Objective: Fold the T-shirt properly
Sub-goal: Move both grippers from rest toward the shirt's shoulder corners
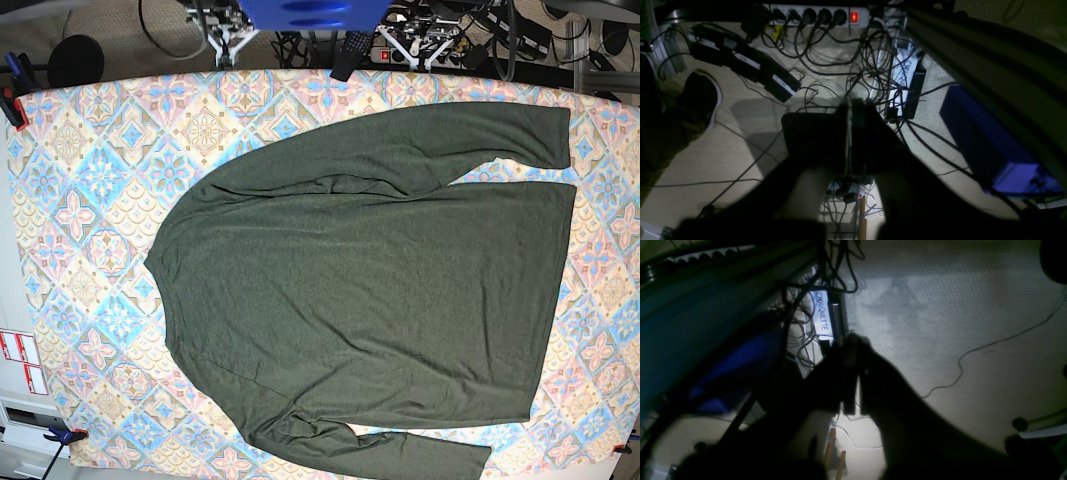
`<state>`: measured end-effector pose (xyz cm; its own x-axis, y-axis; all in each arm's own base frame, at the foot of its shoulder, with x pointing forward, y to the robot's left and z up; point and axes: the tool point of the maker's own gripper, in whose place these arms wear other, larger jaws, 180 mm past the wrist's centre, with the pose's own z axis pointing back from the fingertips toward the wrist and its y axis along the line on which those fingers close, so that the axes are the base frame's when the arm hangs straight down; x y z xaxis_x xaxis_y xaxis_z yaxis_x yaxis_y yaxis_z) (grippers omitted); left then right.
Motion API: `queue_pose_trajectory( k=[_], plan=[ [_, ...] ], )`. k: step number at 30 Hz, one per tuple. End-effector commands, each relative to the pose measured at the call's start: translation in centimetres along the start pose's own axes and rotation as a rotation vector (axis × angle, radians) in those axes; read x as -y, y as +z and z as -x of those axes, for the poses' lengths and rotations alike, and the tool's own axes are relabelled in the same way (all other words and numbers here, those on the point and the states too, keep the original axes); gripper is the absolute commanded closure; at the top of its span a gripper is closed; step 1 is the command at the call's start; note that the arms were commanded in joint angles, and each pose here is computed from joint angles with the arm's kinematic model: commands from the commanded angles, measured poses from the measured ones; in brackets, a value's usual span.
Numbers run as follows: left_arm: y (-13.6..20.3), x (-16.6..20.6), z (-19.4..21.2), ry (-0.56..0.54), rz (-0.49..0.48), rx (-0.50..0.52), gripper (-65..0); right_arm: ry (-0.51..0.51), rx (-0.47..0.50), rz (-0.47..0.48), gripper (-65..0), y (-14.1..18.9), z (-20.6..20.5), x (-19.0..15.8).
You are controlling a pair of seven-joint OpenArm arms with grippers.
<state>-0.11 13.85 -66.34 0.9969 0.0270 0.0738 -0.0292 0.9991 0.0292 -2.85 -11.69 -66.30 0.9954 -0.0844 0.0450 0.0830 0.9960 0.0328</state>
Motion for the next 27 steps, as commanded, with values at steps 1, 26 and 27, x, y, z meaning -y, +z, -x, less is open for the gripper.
queue_pose_trajectory(
  k=[1, 26, 27],
  plan=[
    [0.1, -0.6, 0.4, -0.008, -0.01, -0.002, 0.0, 0.002, -0.007, 0.004, 0.0, 0.2, 1.0, 0.2],
    [7.9, -10.3, 5.7, -0.149, -0.13, 0.179, 0.0, 0.027, 0.112, 0.071, 0.0, 6.1, 7.6, 4.1],
    [8.5, -10.3, 5.5, -0.158, -0.129, 0.194, 0.0, 0.018, 0.128, 0.088, 0.0, 6.6, 7.3, 4.9]
  ],
)
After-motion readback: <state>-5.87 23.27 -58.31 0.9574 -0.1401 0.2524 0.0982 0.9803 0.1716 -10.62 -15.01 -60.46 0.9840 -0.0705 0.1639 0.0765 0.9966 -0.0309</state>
